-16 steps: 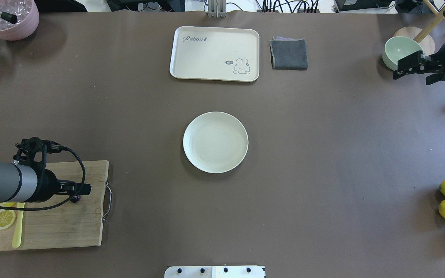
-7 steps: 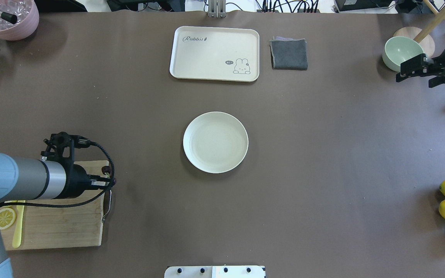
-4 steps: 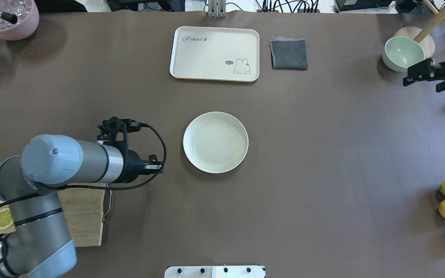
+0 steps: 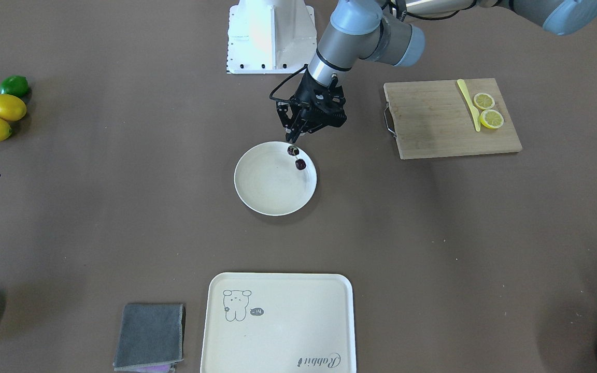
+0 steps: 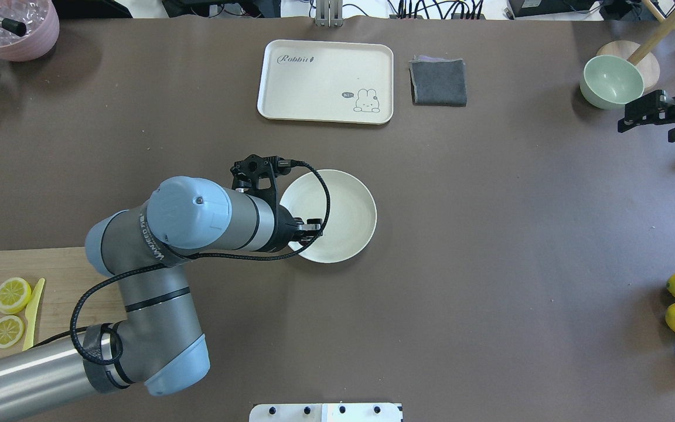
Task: Place red cherry on plate
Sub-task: 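Lift the cherries and carry them over the white plate with the left gripper, then lower the cherries onto the plate and open the left gripper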
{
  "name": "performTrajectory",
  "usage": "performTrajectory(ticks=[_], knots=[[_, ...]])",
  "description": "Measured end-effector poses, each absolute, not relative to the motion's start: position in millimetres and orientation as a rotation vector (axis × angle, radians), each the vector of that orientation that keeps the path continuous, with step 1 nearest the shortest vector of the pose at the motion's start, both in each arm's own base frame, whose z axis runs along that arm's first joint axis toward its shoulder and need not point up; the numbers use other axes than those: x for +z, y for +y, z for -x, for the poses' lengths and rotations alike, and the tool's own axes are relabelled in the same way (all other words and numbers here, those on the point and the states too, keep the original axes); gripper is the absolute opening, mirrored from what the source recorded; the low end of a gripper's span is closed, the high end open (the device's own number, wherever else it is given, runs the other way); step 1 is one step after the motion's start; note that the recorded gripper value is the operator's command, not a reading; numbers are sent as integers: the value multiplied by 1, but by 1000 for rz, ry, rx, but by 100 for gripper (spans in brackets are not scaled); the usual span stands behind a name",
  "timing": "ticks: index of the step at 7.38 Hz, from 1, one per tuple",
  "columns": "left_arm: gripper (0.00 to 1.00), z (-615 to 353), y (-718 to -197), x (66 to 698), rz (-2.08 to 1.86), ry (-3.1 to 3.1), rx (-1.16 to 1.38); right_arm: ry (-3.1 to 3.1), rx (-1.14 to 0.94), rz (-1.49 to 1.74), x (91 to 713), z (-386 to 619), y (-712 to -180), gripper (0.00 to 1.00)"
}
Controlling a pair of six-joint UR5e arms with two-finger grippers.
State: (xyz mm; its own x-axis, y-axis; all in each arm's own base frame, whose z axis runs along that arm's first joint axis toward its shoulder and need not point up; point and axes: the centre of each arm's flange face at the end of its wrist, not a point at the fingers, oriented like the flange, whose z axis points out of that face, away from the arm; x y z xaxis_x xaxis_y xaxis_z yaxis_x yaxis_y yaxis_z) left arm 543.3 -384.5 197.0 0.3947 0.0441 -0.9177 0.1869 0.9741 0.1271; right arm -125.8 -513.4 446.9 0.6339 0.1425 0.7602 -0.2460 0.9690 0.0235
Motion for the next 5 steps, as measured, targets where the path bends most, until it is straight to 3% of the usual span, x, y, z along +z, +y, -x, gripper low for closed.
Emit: performTrajectory(ticks=[3,5], knots=[[97,-514,-413,201,-234,1152,-112,-854,225,-122,457,122,-505,100],[97,-435,-454,228,-218,1041,-56,-840,236,-71,494,114,-483,100]])
